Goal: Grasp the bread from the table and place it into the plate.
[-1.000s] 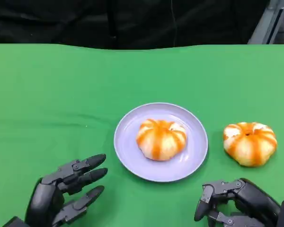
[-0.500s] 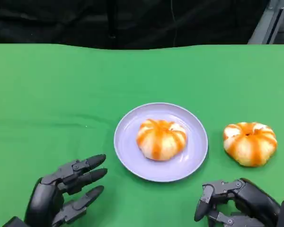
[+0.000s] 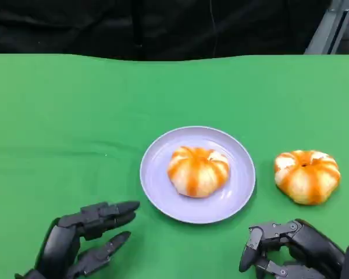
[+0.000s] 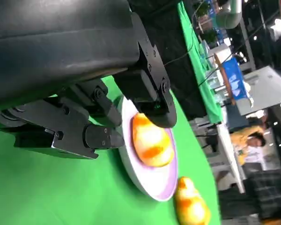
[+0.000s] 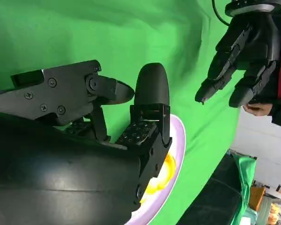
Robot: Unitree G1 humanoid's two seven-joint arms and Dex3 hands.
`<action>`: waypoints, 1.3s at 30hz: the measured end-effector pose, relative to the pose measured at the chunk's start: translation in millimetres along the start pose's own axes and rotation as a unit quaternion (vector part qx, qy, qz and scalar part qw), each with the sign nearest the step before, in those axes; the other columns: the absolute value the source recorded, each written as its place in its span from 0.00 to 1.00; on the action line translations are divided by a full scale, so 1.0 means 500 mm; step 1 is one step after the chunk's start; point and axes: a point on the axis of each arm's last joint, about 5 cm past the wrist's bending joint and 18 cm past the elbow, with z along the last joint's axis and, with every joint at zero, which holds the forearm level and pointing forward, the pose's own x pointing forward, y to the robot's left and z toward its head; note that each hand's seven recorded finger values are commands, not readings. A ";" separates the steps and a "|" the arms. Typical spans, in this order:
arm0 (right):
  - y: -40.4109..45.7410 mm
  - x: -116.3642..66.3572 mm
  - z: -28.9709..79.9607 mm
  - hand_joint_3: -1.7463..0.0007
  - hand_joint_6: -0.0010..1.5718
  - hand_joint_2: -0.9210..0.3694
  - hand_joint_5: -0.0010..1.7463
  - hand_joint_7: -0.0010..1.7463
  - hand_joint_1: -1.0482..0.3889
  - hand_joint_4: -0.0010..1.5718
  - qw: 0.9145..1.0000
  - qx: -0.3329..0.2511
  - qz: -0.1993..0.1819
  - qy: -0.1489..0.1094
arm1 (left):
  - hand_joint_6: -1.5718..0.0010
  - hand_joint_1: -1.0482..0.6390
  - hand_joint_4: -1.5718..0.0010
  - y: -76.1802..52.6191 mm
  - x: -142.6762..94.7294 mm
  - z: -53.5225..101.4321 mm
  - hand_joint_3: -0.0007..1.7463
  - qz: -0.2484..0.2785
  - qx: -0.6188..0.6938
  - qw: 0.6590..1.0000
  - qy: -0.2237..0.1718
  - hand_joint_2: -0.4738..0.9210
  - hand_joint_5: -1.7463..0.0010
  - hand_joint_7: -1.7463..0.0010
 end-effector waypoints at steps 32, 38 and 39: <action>-0.005 0.000 0.003 0.73 0.51 0.00 0.90 0.59 0.68 0.45 1.000 -0.001 -0.005 -0.003 | 0.44 0.63 0.49 -0.005 -0.003 -0.001 0.58 0.007 0.014 1.000 -0.011 0.77 0.20 0.28; -0.006 0.001 0.004 0.73 0.51 0.00 0.90 0.60 0.68 0.45 1.000 -0.002 -0.005 -0.005 | 0.44 0.63 0.48 -0.006 -0.003 -0.001 0.57 0.005 0.013 1.000 -0.012 0.78 0.20 0.28; -0.006 0.001 0.004 0.73 0.51 0.00 0.90 0.60 0.68 0.45 1.000 -0.002 -0.005 -0.005 | 0.44 0.63 0.48 -0.006 -0.003 -0.001 0.57 0.005 0.013 1.000 -0.012 0.78 0.20 0.28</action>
